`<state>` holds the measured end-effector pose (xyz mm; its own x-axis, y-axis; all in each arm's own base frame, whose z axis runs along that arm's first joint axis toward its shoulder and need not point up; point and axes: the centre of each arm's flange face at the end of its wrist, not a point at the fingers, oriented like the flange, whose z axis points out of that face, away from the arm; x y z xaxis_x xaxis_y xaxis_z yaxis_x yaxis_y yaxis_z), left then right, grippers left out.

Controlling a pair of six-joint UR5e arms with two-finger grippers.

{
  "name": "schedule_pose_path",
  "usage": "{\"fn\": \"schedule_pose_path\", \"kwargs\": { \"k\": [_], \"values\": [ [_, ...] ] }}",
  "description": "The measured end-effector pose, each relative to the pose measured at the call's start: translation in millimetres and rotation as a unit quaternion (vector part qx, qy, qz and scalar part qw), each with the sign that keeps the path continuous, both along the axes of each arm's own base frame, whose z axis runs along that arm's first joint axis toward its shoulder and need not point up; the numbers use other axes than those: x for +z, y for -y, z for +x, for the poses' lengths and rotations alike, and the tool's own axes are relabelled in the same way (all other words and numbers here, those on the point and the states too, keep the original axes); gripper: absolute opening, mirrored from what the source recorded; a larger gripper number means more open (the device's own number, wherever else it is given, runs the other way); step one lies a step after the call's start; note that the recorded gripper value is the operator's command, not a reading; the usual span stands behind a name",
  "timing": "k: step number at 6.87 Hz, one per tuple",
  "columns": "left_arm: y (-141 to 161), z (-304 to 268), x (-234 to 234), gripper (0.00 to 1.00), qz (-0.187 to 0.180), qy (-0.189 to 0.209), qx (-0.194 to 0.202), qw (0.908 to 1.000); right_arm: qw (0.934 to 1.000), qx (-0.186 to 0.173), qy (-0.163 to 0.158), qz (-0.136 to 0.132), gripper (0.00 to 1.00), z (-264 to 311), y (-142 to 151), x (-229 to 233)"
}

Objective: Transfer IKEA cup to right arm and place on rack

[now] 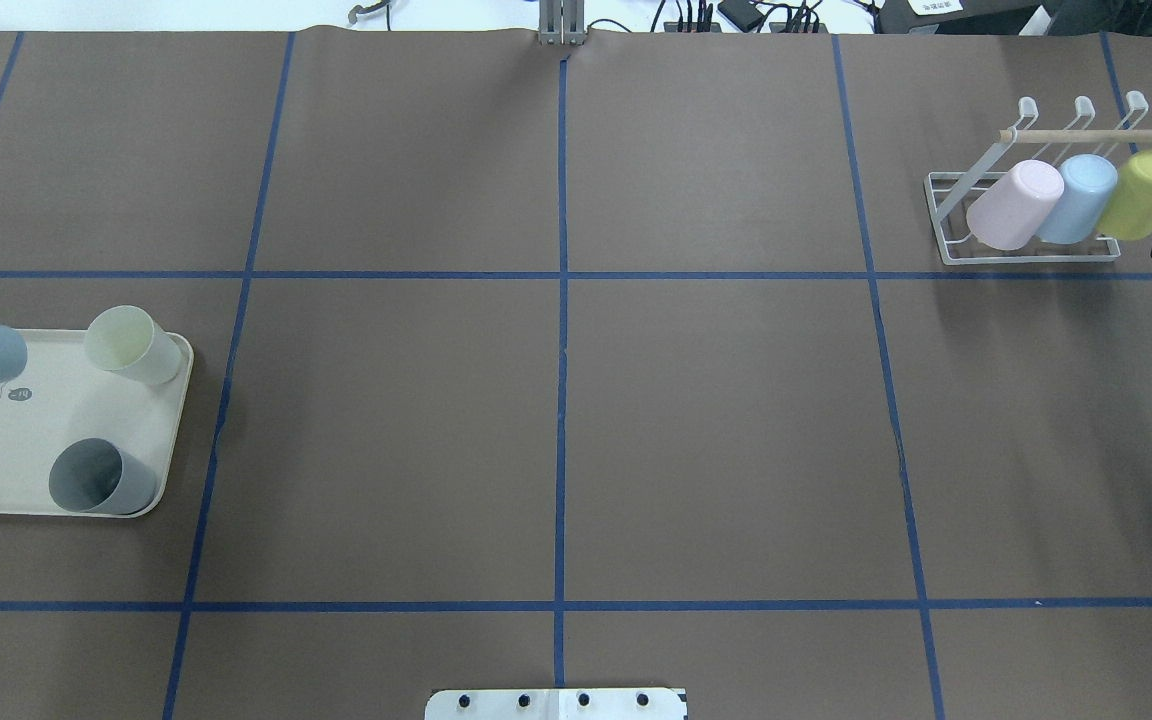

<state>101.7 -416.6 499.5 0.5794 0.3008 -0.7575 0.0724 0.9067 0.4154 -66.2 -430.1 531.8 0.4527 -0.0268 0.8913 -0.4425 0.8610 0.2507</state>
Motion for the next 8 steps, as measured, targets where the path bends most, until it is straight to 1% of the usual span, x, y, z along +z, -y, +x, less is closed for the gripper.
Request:
{"fn": "schedule_pose_path", "kwargs": {
  "k": [1,2,3,4,5,6,7,8],
  "values": [
    [39,8,-39,0.00,-0.010,-0.012,-0.029,0.9994,0.9998,0.007,0.018,-0.007,1.00,-4,4,-9],
    [77,28,-89,0.00,-0.035,-0.045,-0.057,0.9968,0.9984,0.014,0.053,-0.016,1.00,-14,10,-25],
    [103,63,-141,0.00,-0.067,-0.089,-0.070,0.9913,0.9938,0.018,0.105,-0.033,1.00,-33,18,-50],
    [122,111,-196,0.00,-0.100,-0.136,-0.071,0.9830,0.9856,0.014,0.159,-0.057,1.00,-57,25,-79],
    [132,154,-241,0.00,-0.122,-0.187,-0.064,0.9727,0.9751,0.007,0.207,-0.080,1.00,-78,31,-107],
    [132,183,-266,0.00,-0.133,-0.246,-0.053,0.9586,0.9614,-0.001,0.254,-0.105,1.00,-97,34,-138],
    [126,202,-273,0.00,-0.138,-0.314,-0.046,0.9383,0.9449,-0.008,0.301,-0.129,1.00,-113,39,-172],
    [116,221,-276,0.00,-0.142,-0.384,-0.043,0.9115,0.9267,-0.013,0.344,-0.151,1.00,-129,42,-208]
  ]
}}
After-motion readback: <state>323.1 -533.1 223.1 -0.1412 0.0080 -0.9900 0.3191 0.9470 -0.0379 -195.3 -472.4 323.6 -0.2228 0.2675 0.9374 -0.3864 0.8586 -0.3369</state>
